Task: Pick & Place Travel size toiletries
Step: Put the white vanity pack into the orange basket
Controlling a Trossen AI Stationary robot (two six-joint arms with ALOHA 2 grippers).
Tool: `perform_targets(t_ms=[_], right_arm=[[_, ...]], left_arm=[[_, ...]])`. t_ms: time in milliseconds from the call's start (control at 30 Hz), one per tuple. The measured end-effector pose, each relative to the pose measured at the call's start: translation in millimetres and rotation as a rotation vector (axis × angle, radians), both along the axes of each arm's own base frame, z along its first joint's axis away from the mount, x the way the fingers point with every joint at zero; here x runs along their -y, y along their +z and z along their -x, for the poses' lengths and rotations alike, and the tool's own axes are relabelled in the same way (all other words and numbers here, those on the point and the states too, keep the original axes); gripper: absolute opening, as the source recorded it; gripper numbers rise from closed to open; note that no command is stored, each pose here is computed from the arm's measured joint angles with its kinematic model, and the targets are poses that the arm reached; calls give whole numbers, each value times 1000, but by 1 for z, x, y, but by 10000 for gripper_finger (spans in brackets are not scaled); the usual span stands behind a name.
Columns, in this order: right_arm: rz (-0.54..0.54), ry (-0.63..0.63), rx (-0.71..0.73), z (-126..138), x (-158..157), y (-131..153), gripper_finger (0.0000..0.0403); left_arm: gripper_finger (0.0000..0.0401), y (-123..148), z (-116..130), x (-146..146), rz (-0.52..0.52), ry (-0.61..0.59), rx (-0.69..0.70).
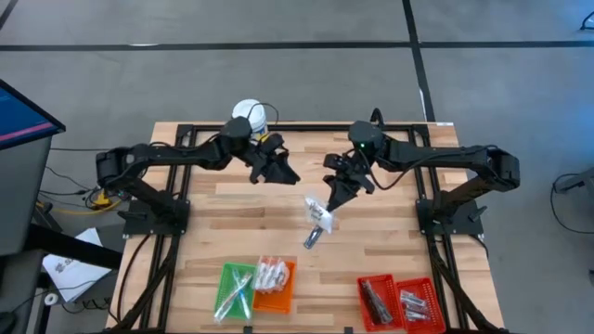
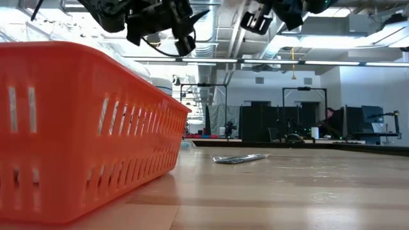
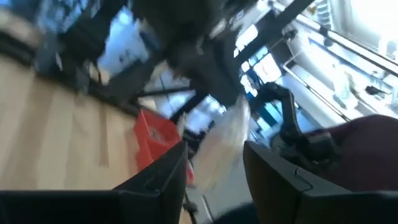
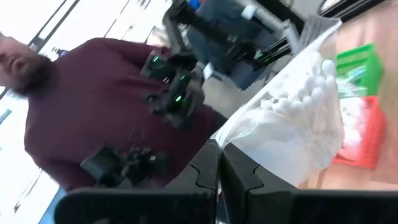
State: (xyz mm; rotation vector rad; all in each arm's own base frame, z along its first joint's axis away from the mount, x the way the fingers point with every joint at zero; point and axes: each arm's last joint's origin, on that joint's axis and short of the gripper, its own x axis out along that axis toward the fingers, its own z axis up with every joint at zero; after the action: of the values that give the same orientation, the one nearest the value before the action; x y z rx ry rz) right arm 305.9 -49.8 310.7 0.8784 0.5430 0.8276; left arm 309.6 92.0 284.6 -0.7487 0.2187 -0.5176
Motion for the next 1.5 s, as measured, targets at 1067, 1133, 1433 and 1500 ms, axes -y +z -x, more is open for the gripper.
perform_targets(t_ms=[1067, 1133, 1433, 1500], right_arm=[[6, -96, -17, -2, 1, 1, 0], [7, -99, -17, -3, 1, 1, 0], [19, -139, -12, -3, 4, 0, 0], [20, -145, -12, -3, 4, 0, 0]], left_arm=[[227, 8, -12, 37, -72, 31, 125], [221, 8, -12, 37, -72, 31, 125], [159, 8, -12, 37, -71, 31, 122], [136, 8, -12, 37, -71, 31, 121]])
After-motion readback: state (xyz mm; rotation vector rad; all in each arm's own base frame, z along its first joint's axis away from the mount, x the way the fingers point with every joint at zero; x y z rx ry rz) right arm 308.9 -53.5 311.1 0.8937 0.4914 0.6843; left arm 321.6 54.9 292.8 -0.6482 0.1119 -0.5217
